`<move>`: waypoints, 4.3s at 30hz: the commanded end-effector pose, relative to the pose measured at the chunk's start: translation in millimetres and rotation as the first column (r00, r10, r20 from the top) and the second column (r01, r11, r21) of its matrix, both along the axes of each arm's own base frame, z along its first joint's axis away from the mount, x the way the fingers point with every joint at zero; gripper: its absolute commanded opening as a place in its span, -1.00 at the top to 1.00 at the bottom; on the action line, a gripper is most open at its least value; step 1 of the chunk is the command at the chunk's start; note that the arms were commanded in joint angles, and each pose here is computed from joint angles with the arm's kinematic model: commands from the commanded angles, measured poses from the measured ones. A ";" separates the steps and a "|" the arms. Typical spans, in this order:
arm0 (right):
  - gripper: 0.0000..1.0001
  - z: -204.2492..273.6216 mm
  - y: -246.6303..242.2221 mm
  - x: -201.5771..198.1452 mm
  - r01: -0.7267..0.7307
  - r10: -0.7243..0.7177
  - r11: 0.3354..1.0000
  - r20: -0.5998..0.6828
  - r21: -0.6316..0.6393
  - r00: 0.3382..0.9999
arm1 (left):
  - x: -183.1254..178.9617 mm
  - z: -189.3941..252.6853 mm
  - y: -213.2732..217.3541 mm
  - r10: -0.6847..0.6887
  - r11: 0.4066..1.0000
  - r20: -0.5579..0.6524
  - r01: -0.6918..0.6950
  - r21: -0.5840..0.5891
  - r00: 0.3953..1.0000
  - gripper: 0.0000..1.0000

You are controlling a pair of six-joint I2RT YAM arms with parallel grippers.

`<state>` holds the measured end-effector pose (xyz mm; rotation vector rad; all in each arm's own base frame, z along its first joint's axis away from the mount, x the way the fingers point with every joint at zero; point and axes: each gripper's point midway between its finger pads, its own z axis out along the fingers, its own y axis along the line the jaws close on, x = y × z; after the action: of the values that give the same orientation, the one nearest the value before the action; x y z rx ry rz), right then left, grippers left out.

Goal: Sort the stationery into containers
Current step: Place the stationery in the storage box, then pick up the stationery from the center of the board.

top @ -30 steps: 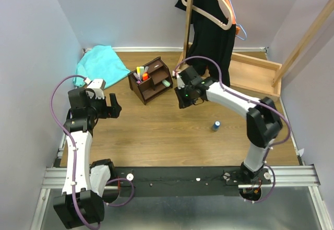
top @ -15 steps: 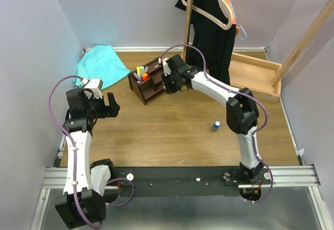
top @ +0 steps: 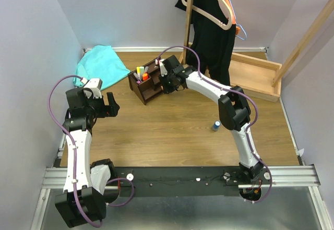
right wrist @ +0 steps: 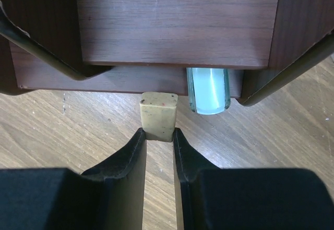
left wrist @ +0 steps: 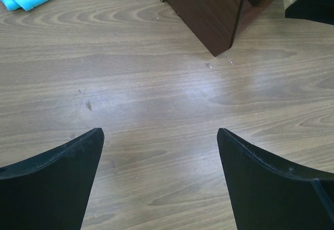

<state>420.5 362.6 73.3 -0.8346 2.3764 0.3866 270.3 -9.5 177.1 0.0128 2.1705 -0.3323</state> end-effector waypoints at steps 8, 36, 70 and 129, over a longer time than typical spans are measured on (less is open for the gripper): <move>0.99 7.1 20.4 13.6 -0.008 0.007 0.999 0.055 0.031 0.998 | 0.9 5.0 0.1 0.001 1.000 0.027 -0.001 -0.010 1.000 -0.97; 0.65 3.8 33.9 30.8 0.007 -0.010 1.000 0.109 0.030 0.994 | 0.9 2.9 -1.4 -0.001 1.000 0.022 0.002 -0.021 1.000 -0.97; 0.12 24.9 32.9 15.2 -0.007 0.003 0.999 0.118 0.037 0.993 | 3.8 3.1 -5.4 -0.009 0.999 0.035 0.010 -0.049 0.999 -0.97; -0.33 9.5 -253.7 -181.3 -0.339 0.366 0.871 0.008 -0.355 0.931 | 24.7 27.3 5.3 -0.042 0.999 0.005 0.042 0.014 0.999 -0.97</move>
<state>225.7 96.7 72.1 -1.4066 2.3303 0.0235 293.9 -4.9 194.4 0.0568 2.1836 -0.3412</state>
